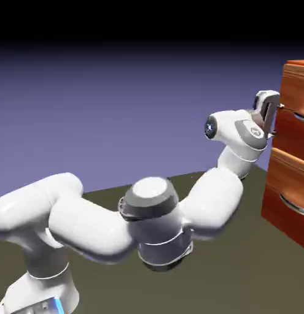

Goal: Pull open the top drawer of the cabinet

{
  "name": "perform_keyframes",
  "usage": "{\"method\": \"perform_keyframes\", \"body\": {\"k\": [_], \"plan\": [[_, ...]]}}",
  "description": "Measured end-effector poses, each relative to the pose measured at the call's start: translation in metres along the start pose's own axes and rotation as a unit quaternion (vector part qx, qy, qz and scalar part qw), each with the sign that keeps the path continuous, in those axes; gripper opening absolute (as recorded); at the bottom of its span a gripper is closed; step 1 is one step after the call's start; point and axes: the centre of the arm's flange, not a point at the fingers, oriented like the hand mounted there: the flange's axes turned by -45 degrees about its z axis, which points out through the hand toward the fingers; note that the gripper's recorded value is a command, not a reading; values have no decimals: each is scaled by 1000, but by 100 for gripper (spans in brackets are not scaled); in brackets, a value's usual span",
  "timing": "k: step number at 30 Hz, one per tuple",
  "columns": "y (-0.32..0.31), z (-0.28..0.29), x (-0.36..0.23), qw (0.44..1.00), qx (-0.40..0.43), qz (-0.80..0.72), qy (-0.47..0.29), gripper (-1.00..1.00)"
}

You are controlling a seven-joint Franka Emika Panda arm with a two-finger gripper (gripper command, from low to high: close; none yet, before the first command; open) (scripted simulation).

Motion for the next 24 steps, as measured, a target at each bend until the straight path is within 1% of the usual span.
{"method": "perform_keyframes", "body": {"k": [2,9,10,13,24], "plan": [[-1,0,5,1000,2,-4,4,0],[-1,49,5,1000,2,-3,4,0],[-1,50,5,1000,2,-3,4,-100],[-1,44,5,1000,2,-3,4,-100],[-1,-37,4,1000,3,-4,4,-100]]}}
